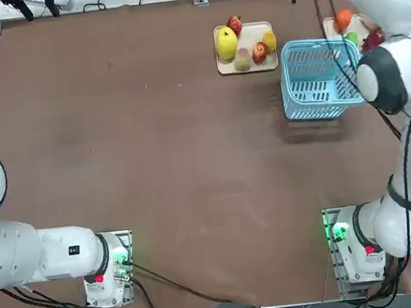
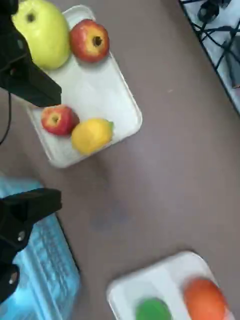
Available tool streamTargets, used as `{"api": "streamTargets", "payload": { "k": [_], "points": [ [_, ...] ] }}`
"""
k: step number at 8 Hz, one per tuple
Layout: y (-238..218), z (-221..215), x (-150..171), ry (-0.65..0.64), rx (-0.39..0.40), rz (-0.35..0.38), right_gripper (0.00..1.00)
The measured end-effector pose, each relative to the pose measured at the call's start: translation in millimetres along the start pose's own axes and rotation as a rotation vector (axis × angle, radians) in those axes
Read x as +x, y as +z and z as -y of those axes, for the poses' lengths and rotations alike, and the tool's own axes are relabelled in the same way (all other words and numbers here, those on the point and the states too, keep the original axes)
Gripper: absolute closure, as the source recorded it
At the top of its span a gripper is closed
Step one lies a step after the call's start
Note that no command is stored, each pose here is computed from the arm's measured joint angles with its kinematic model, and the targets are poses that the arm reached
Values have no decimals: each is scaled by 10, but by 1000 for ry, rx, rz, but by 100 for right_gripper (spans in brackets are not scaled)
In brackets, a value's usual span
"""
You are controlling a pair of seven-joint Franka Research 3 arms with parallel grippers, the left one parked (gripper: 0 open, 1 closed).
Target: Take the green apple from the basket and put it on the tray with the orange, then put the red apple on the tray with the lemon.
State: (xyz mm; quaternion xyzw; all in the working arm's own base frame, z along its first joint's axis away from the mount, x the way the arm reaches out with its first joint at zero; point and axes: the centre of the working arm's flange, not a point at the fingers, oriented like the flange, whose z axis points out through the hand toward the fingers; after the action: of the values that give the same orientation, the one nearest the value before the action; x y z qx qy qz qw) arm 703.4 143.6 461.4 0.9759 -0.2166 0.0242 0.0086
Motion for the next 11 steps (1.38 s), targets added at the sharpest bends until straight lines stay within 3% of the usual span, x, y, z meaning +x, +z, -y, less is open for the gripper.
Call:
{"api": "streamTargets", "payload": {
  "k": [4,6,9,11],
  "points": [
    [-763,-1228,320,-323,14,24,0],
    [-1058,-1701,295,-442,32,27,0],
    [-1635,-2215,109,-438,79,-14,0],
    [-1903,-2420,-147,-417,92,11,0]
  ]
}}
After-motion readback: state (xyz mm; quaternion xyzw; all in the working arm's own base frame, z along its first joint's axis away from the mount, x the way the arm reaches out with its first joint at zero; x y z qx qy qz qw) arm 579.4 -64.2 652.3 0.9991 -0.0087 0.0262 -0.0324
